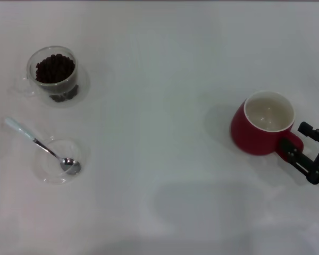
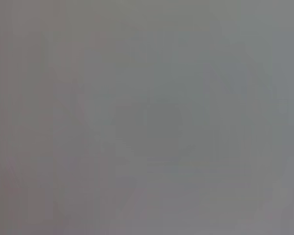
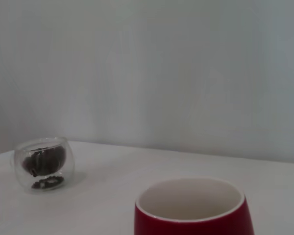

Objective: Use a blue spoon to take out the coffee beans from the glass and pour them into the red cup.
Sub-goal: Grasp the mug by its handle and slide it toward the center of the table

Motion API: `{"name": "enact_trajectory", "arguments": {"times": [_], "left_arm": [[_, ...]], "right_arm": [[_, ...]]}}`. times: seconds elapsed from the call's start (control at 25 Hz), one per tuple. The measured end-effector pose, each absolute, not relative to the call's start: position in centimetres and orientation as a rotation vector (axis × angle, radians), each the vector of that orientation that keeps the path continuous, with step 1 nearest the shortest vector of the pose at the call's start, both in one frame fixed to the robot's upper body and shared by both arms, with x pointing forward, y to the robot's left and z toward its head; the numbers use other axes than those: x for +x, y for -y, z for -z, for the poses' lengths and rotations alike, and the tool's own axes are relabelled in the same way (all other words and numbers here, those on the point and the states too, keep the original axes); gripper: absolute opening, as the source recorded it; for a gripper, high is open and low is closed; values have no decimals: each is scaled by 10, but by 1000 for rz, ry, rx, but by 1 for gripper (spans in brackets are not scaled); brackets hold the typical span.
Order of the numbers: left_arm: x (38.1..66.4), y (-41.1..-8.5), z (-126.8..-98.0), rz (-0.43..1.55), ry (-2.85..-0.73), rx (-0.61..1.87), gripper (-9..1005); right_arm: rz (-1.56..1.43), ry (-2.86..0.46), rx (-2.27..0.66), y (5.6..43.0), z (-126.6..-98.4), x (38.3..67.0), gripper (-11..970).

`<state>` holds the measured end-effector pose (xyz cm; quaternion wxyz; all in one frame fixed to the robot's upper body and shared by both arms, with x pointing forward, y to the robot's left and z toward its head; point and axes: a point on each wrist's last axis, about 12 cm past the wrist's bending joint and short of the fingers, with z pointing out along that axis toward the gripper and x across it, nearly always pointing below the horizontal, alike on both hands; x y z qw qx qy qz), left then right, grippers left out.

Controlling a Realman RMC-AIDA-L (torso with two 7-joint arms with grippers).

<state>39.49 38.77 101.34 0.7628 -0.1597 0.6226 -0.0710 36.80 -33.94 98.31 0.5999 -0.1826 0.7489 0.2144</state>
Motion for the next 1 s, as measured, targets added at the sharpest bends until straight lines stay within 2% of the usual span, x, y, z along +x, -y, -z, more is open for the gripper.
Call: {"name": "enact_trajectory", "arguments": {"times": [0.88,1.0], "left_arm": [[396,-390,-1013,149,-1362,-347,861],[395,-390,-1013,145,-1363,-345,861]], "right_arm": [[-493,-1720,-442,337,-984,373,463],[-496,-1717,-445,336,-984,373,391]]}}
